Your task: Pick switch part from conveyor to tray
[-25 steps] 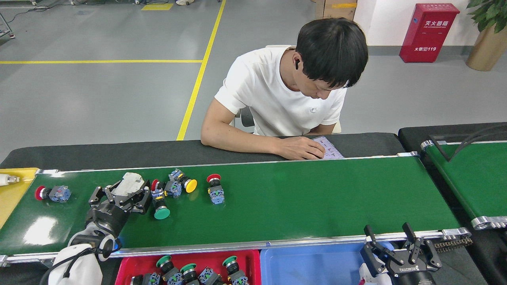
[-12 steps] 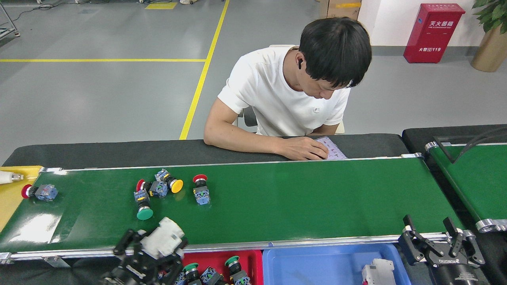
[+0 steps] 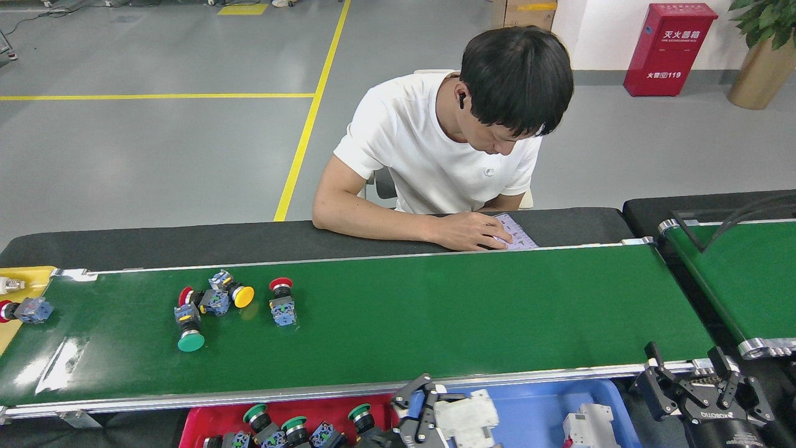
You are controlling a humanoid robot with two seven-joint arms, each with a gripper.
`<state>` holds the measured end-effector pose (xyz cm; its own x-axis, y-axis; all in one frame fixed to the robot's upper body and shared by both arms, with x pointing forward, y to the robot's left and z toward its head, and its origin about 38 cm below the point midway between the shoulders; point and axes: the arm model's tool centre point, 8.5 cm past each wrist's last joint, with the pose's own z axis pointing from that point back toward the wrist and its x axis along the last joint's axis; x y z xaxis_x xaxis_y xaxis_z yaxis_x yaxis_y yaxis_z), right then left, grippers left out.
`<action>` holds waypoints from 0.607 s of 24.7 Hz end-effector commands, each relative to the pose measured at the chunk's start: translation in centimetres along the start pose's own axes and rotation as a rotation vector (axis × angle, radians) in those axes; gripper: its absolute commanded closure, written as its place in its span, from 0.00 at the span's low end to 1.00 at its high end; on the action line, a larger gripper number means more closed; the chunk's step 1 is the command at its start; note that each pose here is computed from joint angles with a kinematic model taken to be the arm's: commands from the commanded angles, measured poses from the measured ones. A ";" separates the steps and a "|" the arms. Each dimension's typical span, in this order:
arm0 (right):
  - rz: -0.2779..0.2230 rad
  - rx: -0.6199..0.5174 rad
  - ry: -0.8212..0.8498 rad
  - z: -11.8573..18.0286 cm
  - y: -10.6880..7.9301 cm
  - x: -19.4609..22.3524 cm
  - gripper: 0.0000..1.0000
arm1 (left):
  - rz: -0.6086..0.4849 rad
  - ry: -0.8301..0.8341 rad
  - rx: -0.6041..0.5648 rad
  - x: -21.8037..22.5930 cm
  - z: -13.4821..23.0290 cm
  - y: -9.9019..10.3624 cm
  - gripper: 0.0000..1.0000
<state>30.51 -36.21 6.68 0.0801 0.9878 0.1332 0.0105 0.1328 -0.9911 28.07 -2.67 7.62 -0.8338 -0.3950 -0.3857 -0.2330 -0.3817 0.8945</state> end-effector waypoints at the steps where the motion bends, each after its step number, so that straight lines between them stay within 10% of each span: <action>1: 0.009 -0.020 -0.007 -0.3 -0.8 -0.2 0.01 | -0.031 0.008 0.023 0.1 -0.4 1.2 0.00; 10: 0.011 -0.014 -0.008 -0.1 -0.6 -0.2 0.01 | 0.150 0.242 0.029 -3.8 4.3 -0.8 0.00; 15: 0.011 -0.016 -0.007 -0.2 -0.7 -0.2 0.01 | 0.437 0.675 0.002 -12.6 15.9 -8.6 0.00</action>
<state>30.42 -36.14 6.59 0.0738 0.9883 0.1331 0.0072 0.1329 -0.9911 32.45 15.54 8.04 -0.4476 -0.8915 -0.0692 0.0461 -0.1003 0.9939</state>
